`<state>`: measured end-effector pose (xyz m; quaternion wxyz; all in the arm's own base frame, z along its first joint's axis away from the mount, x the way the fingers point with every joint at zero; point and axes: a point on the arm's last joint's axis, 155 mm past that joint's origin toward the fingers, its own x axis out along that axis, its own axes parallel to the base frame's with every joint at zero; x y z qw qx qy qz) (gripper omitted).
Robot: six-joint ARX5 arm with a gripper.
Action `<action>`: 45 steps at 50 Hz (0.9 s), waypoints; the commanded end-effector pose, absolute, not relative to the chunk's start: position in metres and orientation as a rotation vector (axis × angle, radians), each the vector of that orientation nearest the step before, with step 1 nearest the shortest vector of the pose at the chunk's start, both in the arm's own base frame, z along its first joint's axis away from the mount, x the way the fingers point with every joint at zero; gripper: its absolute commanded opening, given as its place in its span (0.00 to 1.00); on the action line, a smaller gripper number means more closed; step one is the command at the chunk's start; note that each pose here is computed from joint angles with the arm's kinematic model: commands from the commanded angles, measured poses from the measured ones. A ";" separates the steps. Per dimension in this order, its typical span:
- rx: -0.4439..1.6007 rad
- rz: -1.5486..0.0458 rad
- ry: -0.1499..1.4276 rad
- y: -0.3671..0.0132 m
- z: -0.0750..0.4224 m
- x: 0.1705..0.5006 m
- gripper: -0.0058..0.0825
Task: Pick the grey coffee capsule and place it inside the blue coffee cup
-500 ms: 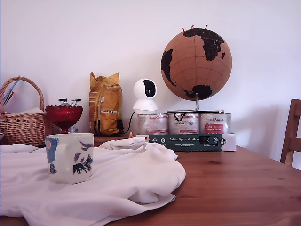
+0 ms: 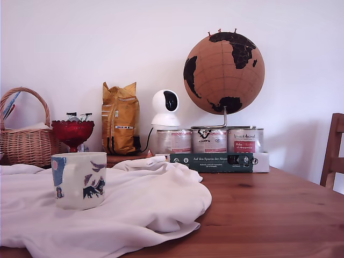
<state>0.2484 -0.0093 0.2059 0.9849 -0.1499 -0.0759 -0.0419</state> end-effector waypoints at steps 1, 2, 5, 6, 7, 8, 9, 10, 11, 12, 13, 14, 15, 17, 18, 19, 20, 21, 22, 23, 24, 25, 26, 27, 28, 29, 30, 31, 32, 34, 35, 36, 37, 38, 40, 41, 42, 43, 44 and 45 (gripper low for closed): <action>-0.384 -0.064 -0.191 -0.003 0.207 0.248 0.04; -0.404 -0.055 -0.204 -0.001 0.210 0.248 0.04; -0.465 -0.031 -0.248 0.007 0.221 0.245 0.04; -0.473 -0.014 -0.261 0.010 0.223 0.244 0.04; -0.480 -0.001 -0.269 0.013 0.225 0.244 0.04; -0.482 0.007 -0.272 0.015 0.227 0.243 0.04; -0.482 0.014 -0.273 0.016 0.228 0.243 0.04; -0.483 0.026 -0.270 0.018 0.228 0.243 0.04; -0.485 0.041 -0.265 0.020 0.228 0.243 0.04; -0.486 0.050 -0.256 0.022 0.227 0.244 0.04; -0.486 0.055 -0.246 0.022 0.226 0.244 0.04; -0.485 0.061 -0.236 0.023 0.226 0.245 0.04; -0.482 0.067 -0.222 0.023 0.224 0.246 0.04; -0.483 0.077 -0.198 0.024 0.223 0.248 0.04; -0.483 0.080 -0.184 0.024 0.222 0.249 0.04; -0.482 0.084 -0.169 0.024 0.221 0.251 0.04; -0.480 0.093 -0.149 0.025 0.220 0.252 0.04; -0.473 0.101 -0.133 0.025 0.219 0.254 0.04; -0.469 0.111 -0.120 0.027 0.219 0.255 0.04; -0.465 0.119 -0.101 0.027 0.218 0.257 0.04; -0.464 0.125 -0.083 0.028 0.217 0.259 0.04; -0.463 0.130 -0.063 0.028 0.216 0.262 0.04; -0.459 0.135 -0.045 0.028 0.216 0.264 0.04; -0.451 0.139 -0.025 0.028 0.215 0.266 0.04; -0.442 0.144 -0.002 0.028 0.213 0.269 0.04; -0.437 0.148 0.018 0.028 0.212 0.271 0.04; -0.433 0.153 0.040 0.028 0.211 0.274 0.04; -0.429 0.158 0.068 0.028 0.208 0.276 0.04; -0.419 0.162 0.093 0.028 0.205 0.279 0.04; -0.402 0.156 0.151 0.025 0.199 0.285 0.04; -0.398 0.152 0.191 0.023 0.193 0.288 0.04; -0.397 0.148 0.216 0.021 0.191 0.291 0.04; -0.394 0.144 0.248 0.020 0.186 0.294 0.05; -0.391 0.142 0.277 0.019 0.182 0.297 0.07; -0.390 0.148 0.321 0.018 0.176 0.302 0.13; -0.388 0.152 0.342 0.018 0.172 0.304 0.19; -0.381 0.152 0.361 0.018 0.169 0.307 0.25; -0.373 0.152 0.380 0.018 0.167 0.310 0.34; -0.370 0.154 0.400 0.017 0.163 0.312 0.43; -0.365 0.152 0.417 0.017 0.161 0.314 0.51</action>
